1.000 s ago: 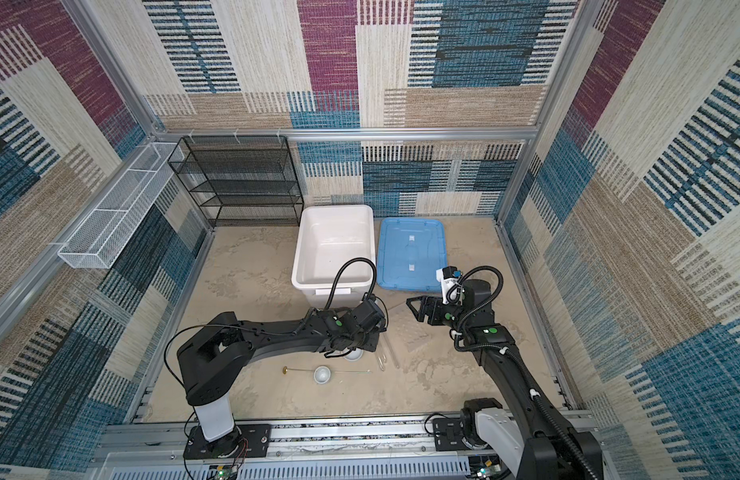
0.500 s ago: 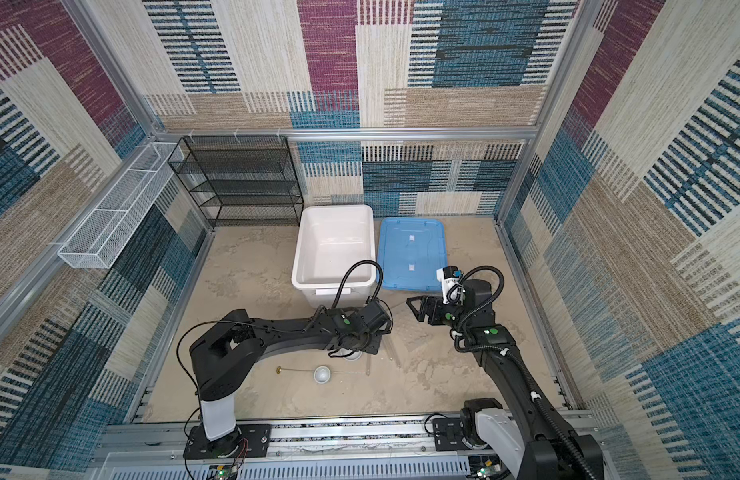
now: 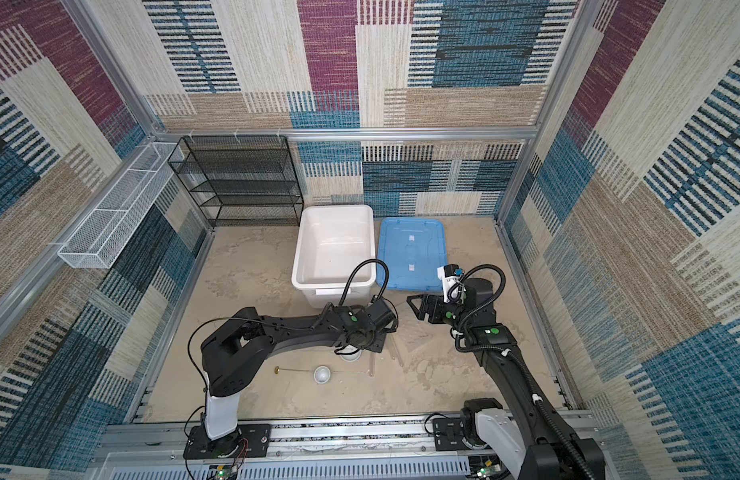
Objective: Organize the chemistry lab equipment
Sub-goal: 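Close left gripper on one blue-capped test tube and lift it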
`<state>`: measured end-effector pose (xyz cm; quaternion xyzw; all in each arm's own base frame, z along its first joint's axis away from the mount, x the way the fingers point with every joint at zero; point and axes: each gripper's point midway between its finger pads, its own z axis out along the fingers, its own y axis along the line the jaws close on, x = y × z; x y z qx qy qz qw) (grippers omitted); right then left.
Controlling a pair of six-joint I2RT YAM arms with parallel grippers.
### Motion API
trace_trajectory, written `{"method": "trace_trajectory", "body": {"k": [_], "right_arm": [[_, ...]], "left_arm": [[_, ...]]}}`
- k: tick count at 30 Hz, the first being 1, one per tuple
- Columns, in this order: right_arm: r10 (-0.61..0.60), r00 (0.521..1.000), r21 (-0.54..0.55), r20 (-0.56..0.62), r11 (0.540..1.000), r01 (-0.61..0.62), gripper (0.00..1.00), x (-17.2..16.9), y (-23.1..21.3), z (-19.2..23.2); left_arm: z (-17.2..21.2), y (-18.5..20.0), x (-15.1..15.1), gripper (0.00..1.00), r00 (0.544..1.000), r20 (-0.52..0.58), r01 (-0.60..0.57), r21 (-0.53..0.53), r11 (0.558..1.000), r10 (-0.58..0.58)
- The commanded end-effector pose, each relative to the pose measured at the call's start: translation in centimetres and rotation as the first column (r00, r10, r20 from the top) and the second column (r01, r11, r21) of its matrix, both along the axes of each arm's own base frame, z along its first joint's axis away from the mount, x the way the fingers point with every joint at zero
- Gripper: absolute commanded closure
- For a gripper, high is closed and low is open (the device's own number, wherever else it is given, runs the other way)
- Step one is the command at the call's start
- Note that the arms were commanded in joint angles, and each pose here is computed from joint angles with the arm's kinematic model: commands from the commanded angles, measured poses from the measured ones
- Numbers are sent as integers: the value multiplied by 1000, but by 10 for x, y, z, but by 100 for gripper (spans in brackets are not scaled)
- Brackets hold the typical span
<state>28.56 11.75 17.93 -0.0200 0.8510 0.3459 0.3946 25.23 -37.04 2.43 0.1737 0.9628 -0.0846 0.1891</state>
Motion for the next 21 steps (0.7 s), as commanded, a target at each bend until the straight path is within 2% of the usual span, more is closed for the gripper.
{"method": "trace_trajectory", "body": {"k": [1,8,15,21], "right_arm": [[-20,997,31,69,999,18,11,4,0,20],[-2,999,35,40,999,0,11,11,3,17],[-7,999,31,40,999,5,11,17,3,17],[38,999,65,21,997,-39,11,17,10,14]], "left_arm": [[-7,6,-6,72,999,-31,23,40,999,-22],[-3,2,-3,79,1000,-19,17,-2,1000,-17],[5,-4,2,80,1000,-25,-5,-114,993,2],[26,-13,6,84,999,35,13,-275,961,-4]]}}
